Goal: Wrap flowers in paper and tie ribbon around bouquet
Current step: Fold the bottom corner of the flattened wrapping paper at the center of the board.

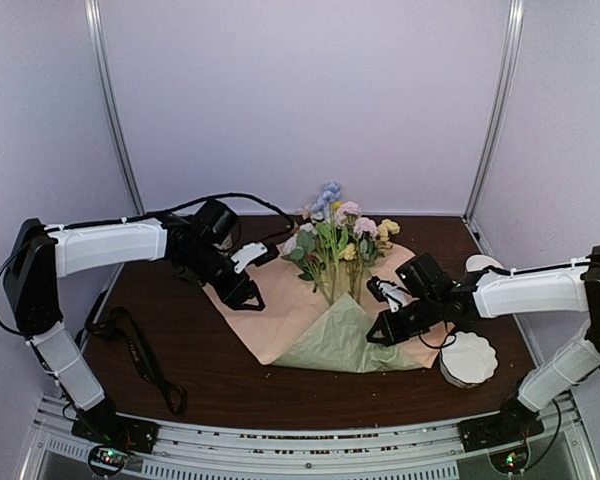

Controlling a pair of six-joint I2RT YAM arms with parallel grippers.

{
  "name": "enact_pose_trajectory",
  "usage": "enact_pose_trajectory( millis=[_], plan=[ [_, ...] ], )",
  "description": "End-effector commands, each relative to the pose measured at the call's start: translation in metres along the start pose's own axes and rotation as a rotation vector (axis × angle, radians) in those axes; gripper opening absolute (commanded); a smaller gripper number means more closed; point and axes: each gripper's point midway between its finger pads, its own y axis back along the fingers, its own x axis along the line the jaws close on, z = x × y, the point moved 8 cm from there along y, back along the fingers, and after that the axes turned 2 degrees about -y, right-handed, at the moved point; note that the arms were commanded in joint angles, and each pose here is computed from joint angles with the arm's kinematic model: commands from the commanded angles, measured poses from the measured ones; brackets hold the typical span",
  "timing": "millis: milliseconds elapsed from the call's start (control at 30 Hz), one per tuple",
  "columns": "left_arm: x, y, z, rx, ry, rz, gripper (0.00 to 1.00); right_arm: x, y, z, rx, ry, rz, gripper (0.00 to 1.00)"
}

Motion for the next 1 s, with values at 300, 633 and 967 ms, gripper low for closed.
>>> enact_pose_trajectory(
  millis=[300,633,967],
  plan=[
    [0.076,-0.005,-0.036,0.262,0.147,0.394,0.48,-0.003,-0.014,0.014,0.004,-0.058,-0.02,0.0],
    [0.105,-0.025,-0.054,0.405,0.071,0.584,0.5,-0.006,-0.029,0.012,0.049,-0.094,-0.006,0.0],
    [0.1,-0.015,-0.053,0.384,0.114,0.594,0.48,-0.016,-0.035,-0.001,0.076,-0.114,-0.045,0.0]
  ],
)
